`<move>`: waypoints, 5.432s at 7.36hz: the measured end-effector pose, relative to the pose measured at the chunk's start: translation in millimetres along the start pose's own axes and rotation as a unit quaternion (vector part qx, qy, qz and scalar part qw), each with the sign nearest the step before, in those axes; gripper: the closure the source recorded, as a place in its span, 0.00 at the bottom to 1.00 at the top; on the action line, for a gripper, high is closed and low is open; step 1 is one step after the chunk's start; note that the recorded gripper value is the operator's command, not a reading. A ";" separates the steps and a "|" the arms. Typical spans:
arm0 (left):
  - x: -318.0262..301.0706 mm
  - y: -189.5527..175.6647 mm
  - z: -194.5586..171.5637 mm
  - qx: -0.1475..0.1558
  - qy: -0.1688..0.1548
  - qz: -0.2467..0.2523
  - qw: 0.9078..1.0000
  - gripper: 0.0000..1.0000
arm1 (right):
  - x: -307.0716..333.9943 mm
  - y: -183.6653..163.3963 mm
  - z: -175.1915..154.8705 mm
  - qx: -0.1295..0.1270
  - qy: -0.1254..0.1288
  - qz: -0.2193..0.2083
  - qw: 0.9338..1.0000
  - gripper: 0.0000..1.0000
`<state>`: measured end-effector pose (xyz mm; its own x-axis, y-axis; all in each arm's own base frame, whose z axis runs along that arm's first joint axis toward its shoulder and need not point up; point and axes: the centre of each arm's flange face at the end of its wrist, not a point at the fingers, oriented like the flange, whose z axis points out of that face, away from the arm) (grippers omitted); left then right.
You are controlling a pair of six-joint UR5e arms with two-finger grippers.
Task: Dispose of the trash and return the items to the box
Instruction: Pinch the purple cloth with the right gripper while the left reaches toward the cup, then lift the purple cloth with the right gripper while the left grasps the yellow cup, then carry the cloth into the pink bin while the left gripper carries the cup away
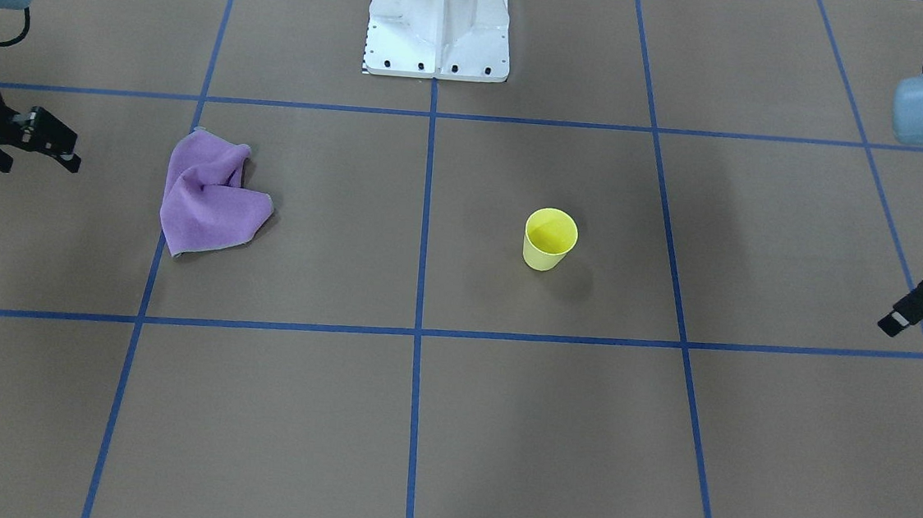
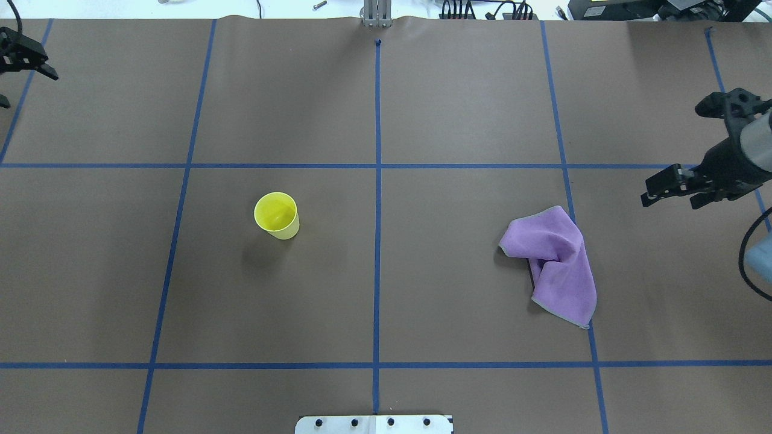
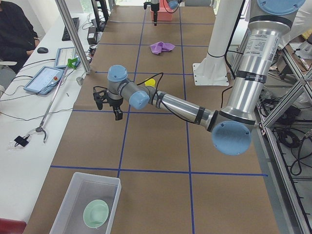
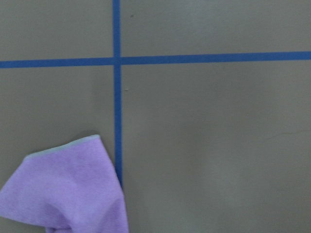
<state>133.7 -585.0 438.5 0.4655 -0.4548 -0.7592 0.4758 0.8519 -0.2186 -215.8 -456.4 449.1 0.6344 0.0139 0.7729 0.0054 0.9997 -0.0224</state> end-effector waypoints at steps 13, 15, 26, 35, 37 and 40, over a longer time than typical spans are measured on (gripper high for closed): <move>162.5 171.5 38.8 -0.078 0.022 0.031 0.996 0.03 | -106.4 5.5 72.1 -0.011 0.022 -0.006 1.000 1.00; 177.2 220.2 50.5 -0.086 0.023 0.044 0.995 0.04 | -86.6 -13.9 30.8 -0.005 -0.006 0.021 1.000 1.00; 182.9 309.3 124.9 -0.091 -0.023 0.067 0.993 1.00 | 58.0 -40.6 -103.6 0.074 -0.032 0.060 0.995 1.00; 134.9 86.4 -15.6 -0.105 -0.009 0.023 0.994 1.00 | 333.0 41.4 -148.2 0.067 0.086 -0.035 0.993 1.00; 76.5 7.3 -52.1 -0.081 -0.037 0.072 0.993 1.00 | 392.8 48.9 -179.8 0.057 0.117 -0.055 0.990 1.00; -44.4 -117.9 -77.4 -0.067 -0.070 0.121 0.988 1.00 | 470.3 44.5 -154.8 0.011 0.141 -0.050 0.989 0.80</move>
<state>-0.9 -645.1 450.6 0.6562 -0.2580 -0.7091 0.2401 0.9623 -0.1279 202.5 -408.2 713.4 0.8222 -0.0875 0.5624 0.0637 0.9960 0.0619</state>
